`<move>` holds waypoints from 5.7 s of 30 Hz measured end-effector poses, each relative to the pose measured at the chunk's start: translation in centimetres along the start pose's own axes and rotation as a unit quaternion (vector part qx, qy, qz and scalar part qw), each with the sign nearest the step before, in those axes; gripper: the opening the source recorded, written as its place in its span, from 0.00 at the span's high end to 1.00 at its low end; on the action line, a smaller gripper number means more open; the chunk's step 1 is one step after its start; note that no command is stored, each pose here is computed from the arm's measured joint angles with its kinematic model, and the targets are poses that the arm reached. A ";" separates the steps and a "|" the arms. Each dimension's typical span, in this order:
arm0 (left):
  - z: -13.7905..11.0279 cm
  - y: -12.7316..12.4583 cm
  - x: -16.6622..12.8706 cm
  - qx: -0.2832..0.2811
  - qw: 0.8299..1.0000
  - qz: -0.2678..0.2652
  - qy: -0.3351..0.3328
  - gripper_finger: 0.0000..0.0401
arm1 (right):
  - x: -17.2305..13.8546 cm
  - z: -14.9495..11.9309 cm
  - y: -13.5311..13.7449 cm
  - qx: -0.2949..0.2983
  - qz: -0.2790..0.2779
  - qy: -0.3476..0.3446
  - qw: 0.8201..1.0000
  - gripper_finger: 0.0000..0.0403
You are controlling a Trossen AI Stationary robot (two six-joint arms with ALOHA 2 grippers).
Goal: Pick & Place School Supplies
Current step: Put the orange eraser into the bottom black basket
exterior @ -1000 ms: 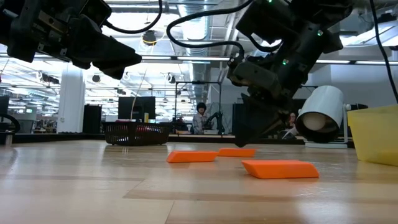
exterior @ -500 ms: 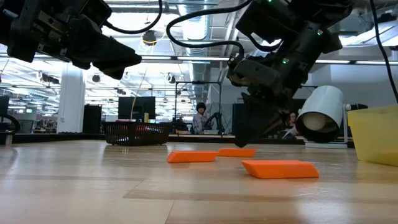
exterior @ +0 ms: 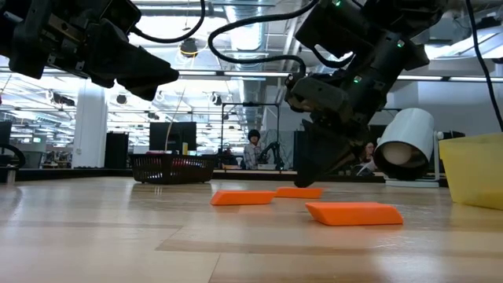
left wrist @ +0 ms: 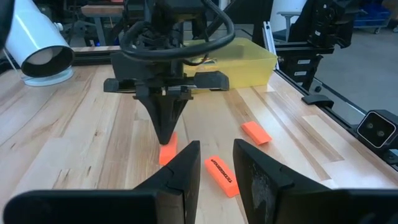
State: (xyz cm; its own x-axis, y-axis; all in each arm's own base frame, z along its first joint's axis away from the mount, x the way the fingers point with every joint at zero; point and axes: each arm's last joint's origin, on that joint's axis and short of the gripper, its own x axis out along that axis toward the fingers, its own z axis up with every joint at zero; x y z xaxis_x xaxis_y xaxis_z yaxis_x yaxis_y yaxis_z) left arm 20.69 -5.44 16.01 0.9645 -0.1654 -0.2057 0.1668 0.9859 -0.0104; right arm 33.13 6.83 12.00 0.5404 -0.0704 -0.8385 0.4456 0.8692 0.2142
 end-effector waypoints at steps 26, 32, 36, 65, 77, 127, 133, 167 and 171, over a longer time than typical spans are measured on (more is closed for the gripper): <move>-0.1 0.0 0.0 0.000 1.000 0.000 0.003 0.78 | 1.3 1.6 -3.1 -0.006 -0.004 0.028 1.000 1.00; -0.1 0.0 0.0 0.001 1.000 0.000 0.004 0.78 | 1.4 1.9 -3.5 -0.012 -0.005 0.028 1.000 1.00; -0.1 0.0 0.0 0.001 1.000 0.000 0.004 0.78 | 1.4 2.2 -4.0 -0.014 -0.007 0.028 0.999 1.00; -0.2 0.0 0.0 0.001 1.000 0.001 0.012 0.78 | -6.5 7.5 -7.1 -0.051 -0.029 -0.110 0.992 0.79; -1.3 3.4 0.2 -0.013 0.994 0.066 0.081 0.78 | -8.1 4.5 -1.2 -0.088 0.020 -0.129 0.988 0.61; 0.1 7.2 13.5 0.003 0.989 0.014 0.145 0.60 | -19.2 2.8 2.0 -0.162 -0.002 -0.332 0.929 0.61; 0.8 7.4 15.8 0.005 0.991 0.002 0.134 0.61 | -19.3 3.1 2.0 -0.163 -0.003 -0.342 0.925 0.61; -2.6 7.6 17.8 -0.015 0.977 -0.030 0.211 0.60 | -19.1 2.8 1.9 -0.174 -0.008 -0.329 0.928 0.61; -2.7 7.6 17.8 -0.015 0.977 -0.029 0.212 0.60 | -19.1 2.8 1.9 -0.174 -0.008 -0.329 0.928 0.61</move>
State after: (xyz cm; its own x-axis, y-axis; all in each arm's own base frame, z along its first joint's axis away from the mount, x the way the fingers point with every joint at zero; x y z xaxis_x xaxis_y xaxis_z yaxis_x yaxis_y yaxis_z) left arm 38.61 -0.83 9.58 0.7809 -0.2028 -0.5908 0.2067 0.9764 -0.0621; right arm 25.68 8.41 29.84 0.9055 -0.2692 -0.3279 0.2623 0.9627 -0.0661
